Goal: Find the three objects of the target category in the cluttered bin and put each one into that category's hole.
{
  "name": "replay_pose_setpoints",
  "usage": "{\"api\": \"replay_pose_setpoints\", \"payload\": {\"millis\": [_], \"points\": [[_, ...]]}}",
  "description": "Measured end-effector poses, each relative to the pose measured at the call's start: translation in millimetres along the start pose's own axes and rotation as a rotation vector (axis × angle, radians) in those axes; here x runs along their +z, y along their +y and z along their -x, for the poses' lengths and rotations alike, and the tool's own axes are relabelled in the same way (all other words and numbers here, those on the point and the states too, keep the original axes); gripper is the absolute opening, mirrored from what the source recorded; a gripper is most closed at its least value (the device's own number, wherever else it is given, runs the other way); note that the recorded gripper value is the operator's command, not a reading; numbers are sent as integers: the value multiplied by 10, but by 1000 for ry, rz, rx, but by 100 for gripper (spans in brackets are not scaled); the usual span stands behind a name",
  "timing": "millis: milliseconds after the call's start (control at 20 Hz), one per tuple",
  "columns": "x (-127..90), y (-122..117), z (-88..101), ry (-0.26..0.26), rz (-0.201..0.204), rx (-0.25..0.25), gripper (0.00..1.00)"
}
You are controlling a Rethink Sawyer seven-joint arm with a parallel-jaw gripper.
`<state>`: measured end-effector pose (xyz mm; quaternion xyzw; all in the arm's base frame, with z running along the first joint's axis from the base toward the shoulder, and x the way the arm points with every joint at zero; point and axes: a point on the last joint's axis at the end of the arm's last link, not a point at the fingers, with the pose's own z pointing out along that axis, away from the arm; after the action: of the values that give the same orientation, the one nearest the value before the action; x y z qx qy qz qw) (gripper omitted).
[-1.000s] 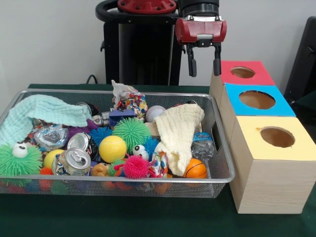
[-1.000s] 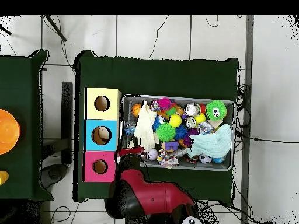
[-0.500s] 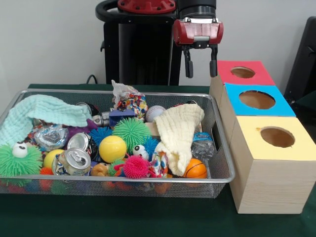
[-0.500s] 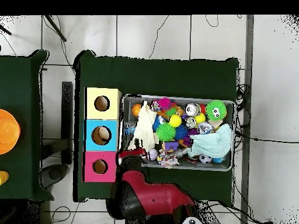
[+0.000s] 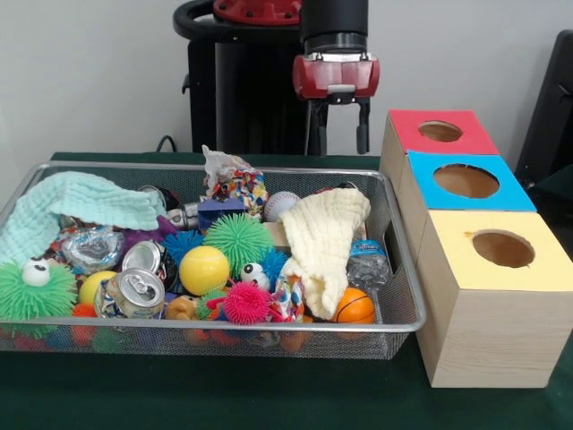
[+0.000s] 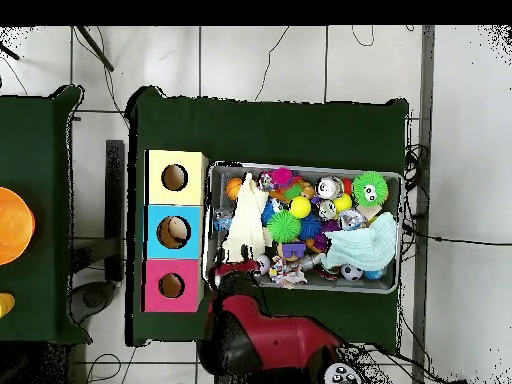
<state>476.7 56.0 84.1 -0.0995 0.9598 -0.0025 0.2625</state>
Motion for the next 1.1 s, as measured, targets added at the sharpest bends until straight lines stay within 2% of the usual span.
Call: {"api": "replay_pose_setpoints", "payload": {"millis": [150,350,650,850,900,950,1100], "points": [[35,-34,-127,28,-3,6,100],[50,29,-307,71,-11,-11,100],[77,141,-415,89,31,-24,100],[31,107,-383,78,68,56,100],[5,53,-348,67,79,100,100],[-32,-72,-284,51,88,166,100],[-48,-232,-214,37,68,213,100]]}}
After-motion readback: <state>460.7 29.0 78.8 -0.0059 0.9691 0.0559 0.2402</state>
